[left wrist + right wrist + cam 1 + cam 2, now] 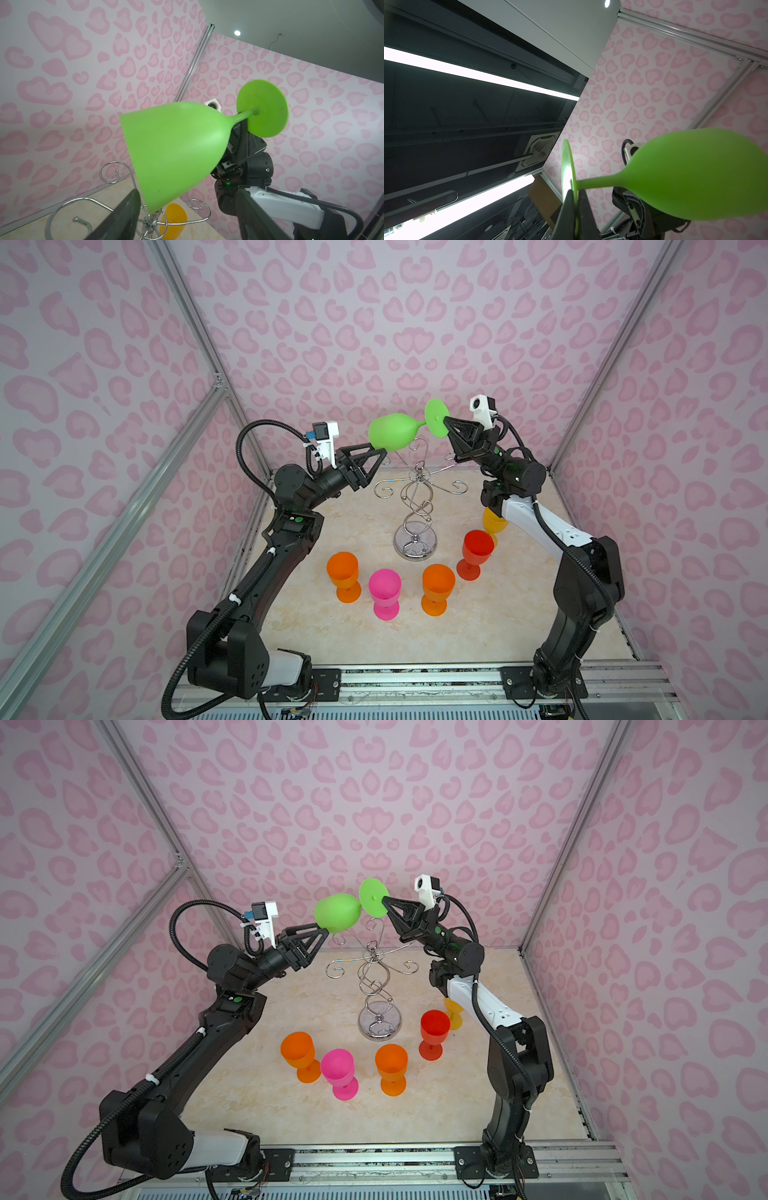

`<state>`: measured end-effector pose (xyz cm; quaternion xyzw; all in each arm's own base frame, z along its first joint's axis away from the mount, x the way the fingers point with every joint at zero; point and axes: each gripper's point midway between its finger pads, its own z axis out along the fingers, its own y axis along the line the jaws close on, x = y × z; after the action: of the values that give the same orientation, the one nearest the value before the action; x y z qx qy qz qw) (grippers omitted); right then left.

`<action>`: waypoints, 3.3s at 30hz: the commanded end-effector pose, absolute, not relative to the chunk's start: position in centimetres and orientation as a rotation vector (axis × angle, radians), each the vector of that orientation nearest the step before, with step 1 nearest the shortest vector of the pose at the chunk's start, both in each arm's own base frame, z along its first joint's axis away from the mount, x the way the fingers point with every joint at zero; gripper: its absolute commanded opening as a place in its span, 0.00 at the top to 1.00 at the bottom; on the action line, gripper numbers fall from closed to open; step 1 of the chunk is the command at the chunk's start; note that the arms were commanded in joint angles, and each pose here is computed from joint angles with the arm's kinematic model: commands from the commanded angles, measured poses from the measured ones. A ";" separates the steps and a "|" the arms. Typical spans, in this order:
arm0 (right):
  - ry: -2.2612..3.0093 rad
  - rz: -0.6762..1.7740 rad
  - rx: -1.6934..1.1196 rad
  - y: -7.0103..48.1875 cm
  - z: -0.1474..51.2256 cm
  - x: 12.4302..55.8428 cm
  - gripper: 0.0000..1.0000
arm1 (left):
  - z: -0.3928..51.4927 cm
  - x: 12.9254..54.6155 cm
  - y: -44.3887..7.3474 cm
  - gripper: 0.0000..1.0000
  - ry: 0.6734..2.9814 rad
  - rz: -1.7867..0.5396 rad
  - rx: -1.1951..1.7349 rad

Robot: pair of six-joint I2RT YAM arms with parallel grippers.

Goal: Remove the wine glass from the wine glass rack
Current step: 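Bring the green glass bowl to the left gripper while the left gripper reaches for it, then close the left gripper on the green glass bowl while the right gripper releases the base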

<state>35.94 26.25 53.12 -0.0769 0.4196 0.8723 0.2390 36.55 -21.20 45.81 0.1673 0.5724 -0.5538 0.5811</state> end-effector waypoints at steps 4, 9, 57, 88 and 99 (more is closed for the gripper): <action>1.109 2.397 -0.250 25.9 53.8 35.0 1.00 | 47.6 35.9 -21.4 0.36 1.255 -1.342 0.430; 1.106 2.402 -0.249 25.8 53.9 35.0 1.00 | 48.2 35.5 -21.6 0.48 1.235 -1.379 0.445; 1.131 2.512 -0.099 23.7 52.4 38.2 0.90 | 49.5 30.9 -23.0 0.94 1.144 -1.591 0.659; 1.571 1.528 -0.043 16.9 48.4 39.6 0.71 | 50.8 31.4 -20.9 0.97 1.388 -1.363 0.456; 1.893 0.706 0.058 9.8 42.1 38.5 0.70 | 47.3 33.4 -16.5 0.97 1.706 -0.975 0.171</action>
<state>38.32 11.78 47.19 0.0241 0.7286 0.3967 0.5579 32.58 -18.37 49.89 0.1112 0.6704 -0.4823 0.5528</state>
